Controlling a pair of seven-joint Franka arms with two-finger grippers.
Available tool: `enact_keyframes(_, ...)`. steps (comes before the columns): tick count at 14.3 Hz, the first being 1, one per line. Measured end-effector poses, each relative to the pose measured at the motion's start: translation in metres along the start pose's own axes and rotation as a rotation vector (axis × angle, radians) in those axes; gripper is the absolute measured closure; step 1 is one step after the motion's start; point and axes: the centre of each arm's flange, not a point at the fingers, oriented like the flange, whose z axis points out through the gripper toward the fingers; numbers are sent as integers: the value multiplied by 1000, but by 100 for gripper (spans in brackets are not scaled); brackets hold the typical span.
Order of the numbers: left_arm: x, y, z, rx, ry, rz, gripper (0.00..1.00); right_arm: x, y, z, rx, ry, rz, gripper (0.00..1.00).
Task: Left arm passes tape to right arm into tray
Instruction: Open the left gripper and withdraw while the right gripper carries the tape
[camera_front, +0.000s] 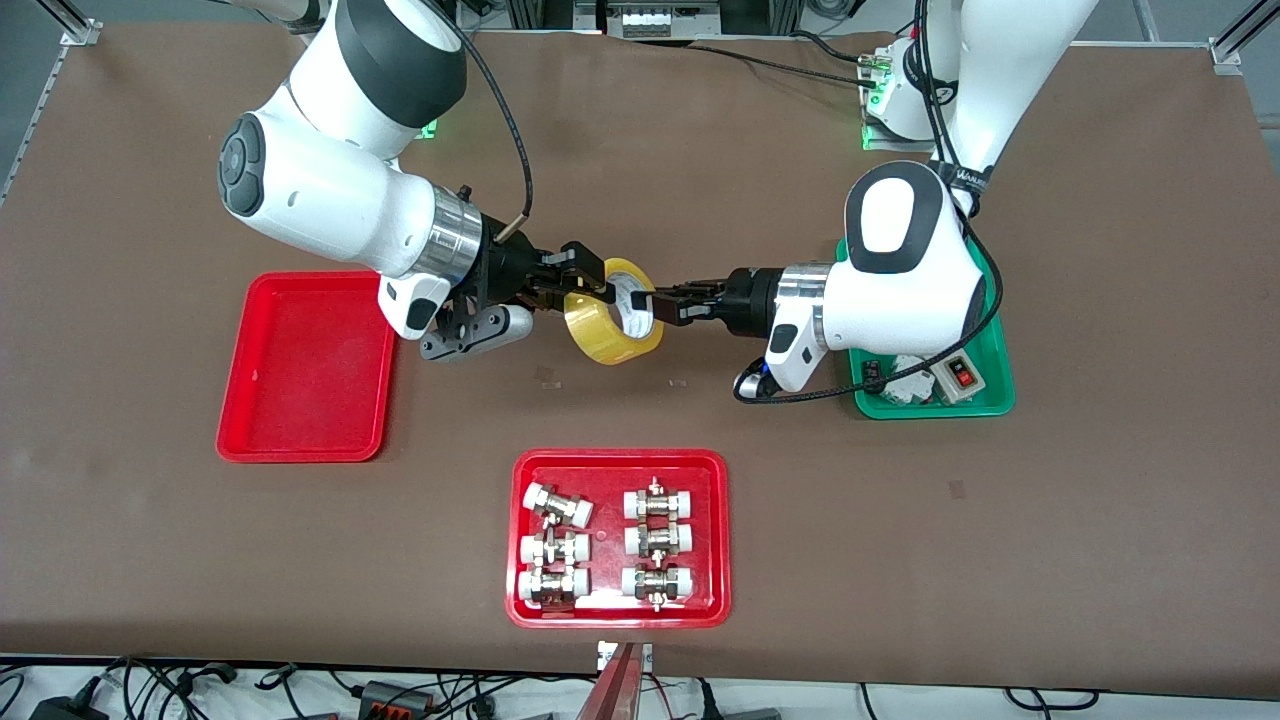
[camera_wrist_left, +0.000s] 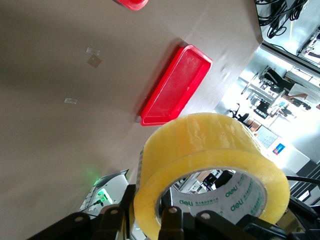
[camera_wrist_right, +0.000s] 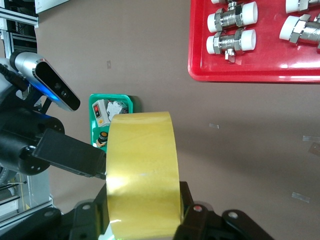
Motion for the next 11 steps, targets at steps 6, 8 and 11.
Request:
enact_keyframes(6, 9, -12, -41, 118, -38, 35, 15, 1, 3, 3, -21, 1, -6, 46)
enact_keyframes(8, 10, -25, -81, 308, -41, 104, 0, 2, 6, 4, -35, 2, -13, 46)
enact_keyframes(11, 7, -38, -142, 494, -44, 203, 0, 13, 33, 5, -60, 2, 9, 46)
